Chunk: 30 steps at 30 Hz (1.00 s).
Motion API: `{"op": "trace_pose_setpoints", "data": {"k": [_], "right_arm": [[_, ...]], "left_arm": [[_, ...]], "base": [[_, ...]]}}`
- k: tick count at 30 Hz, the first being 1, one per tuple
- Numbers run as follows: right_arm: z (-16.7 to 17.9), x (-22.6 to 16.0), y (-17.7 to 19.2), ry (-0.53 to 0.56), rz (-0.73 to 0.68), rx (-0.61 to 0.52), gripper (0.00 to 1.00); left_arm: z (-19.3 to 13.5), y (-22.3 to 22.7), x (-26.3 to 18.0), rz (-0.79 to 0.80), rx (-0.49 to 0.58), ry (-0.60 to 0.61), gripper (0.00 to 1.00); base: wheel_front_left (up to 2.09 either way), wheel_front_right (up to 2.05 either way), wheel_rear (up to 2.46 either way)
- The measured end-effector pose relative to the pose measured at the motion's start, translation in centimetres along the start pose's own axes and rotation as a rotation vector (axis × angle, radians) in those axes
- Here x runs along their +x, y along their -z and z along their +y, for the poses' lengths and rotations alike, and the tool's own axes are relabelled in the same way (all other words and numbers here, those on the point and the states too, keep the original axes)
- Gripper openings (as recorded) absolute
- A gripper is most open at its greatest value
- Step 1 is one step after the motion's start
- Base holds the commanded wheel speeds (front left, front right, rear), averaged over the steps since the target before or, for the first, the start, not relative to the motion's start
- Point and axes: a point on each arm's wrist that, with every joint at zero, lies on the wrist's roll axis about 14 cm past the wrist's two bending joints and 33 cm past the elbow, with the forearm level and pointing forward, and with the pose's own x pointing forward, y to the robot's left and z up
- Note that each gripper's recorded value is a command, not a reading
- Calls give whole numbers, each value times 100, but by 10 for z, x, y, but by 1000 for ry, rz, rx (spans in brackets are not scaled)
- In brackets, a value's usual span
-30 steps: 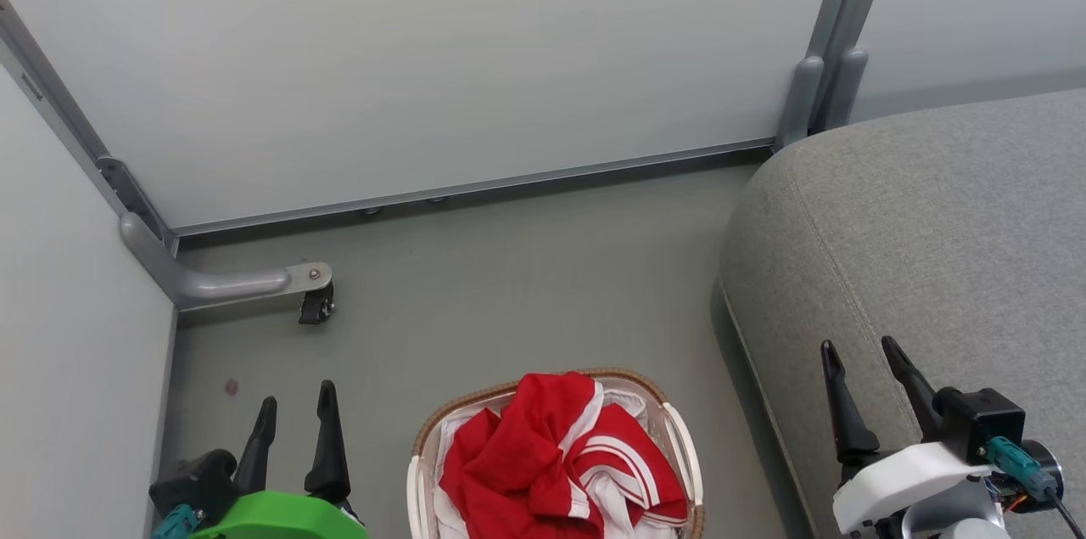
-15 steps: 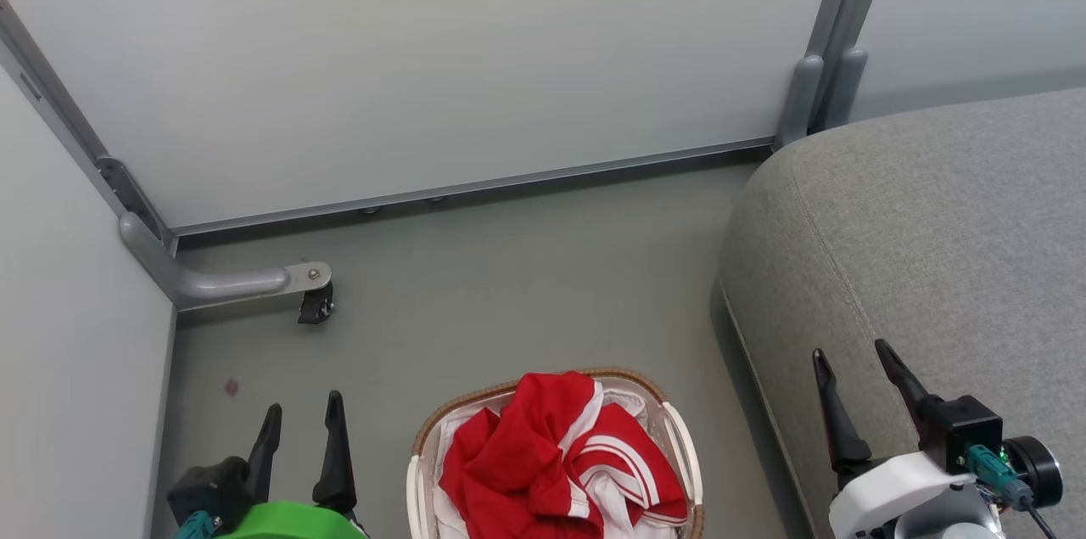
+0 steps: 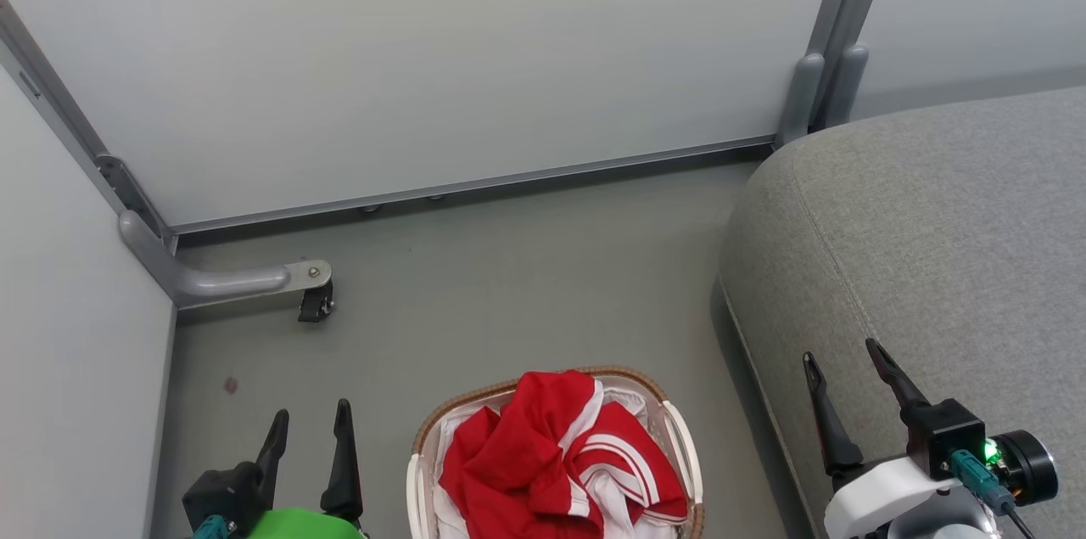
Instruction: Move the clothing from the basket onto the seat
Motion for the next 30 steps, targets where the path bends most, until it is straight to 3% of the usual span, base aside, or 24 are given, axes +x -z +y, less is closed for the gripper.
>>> {"op": "trace_pose_setpoints", "data": {"k": [16, 21, 30], "right_arm": [[-1, 3, 8, 3, 23, 5, 100], [-1, 21, 6, -5, 13, 3, 100], [-4, 70, 18, -13, 16, 21, 100]], "left_arm": [[-6, 13, 6, 43, 9, 26, 100], [-18, 11, 33, 47, 21, 72, 100], [-31, 60, 94, 203, 82, 146, 100]], "base": [[0, 0, 0], [0, 0, 0], [0, 0, 0]]}}
